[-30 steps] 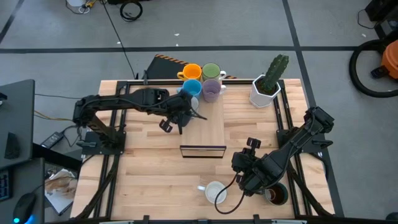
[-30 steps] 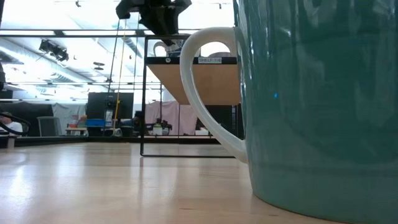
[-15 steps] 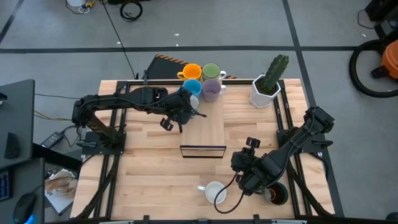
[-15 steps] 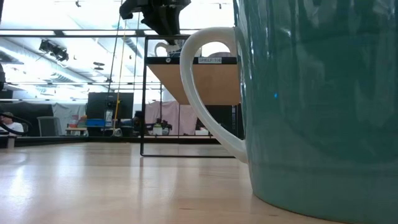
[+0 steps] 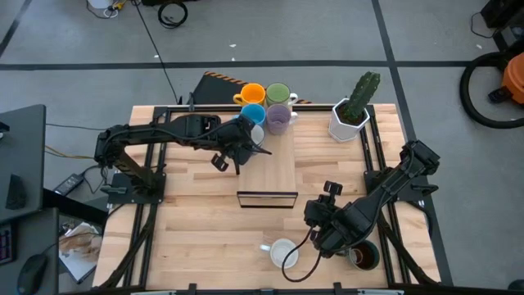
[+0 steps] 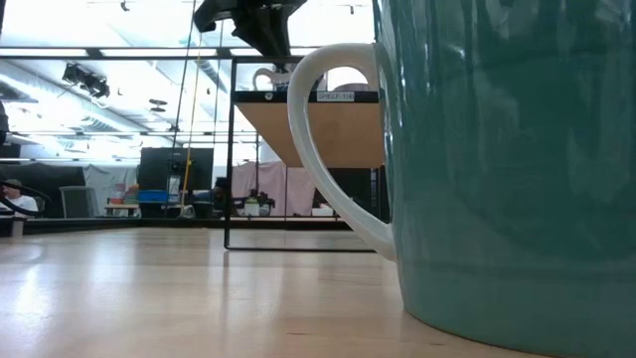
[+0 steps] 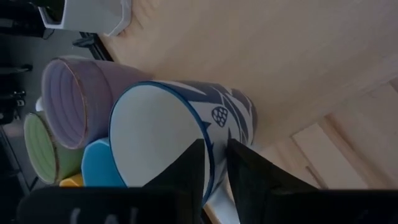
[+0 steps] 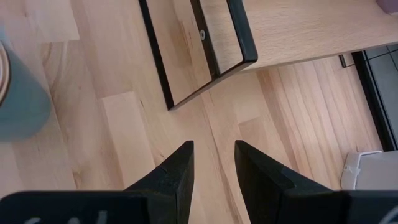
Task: Place coffee mugs
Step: Put the white and blue mug on the shelf
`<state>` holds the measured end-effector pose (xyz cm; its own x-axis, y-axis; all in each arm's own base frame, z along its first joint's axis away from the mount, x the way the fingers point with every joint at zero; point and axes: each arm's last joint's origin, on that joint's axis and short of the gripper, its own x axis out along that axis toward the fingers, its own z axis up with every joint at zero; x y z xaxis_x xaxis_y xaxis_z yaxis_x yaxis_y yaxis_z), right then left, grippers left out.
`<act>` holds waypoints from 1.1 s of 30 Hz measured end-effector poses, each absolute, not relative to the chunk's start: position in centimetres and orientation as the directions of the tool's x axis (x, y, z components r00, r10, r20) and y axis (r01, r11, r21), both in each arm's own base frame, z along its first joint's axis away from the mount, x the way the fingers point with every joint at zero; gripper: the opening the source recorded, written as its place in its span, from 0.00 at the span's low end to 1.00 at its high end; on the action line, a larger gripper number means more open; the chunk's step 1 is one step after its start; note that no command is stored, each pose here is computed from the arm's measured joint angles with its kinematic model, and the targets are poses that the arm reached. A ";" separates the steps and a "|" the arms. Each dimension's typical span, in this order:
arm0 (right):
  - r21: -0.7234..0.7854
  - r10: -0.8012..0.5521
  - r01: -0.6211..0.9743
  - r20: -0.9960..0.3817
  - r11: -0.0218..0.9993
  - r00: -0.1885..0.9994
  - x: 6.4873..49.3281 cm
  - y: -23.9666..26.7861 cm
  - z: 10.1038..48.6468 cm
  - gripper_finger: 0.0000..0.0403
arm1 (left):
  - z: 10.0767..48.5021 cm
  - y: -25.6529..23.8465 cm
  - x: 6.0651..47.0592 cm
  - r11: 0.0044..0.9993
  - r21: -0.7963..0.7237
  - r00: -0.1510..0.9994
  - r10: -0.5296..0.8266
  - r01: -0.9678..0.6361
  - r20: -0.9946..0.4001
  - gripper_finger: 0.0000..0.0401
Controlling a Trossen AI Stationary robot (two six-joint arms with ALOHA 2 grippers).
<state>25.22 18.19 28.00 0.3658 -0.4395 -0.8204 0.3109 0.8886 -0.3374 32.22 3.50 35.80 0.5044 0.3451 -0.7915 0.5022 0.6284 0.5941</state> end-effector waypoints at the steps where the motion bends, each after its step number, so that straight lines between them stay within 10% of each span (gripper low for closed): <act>1: -0.337 -0.439 0.311 -0.820 0.889 0.366 25.2 18.2 28.0 0.30 | 35.8 3.5 32.2 0.628 0.593 0.501 0.347 0.504 -0.793 0.18; 14: -0.333 -0.432 0.301 -0.820 0.893 0.375 25.3 18.3 28.0 0.30 | 35.8 3.7 32.1 0.570 0.624 0.483 0.399 0.535 -0.779 0.37; 33: -0.324 -0.424 0.297 -0.820 0.898 0.386 25.5 18.3 28.0 0.30 | 36.1 2.1 32.1 0.478 0.699 0.467 0.522 0.533 -0.713 0.38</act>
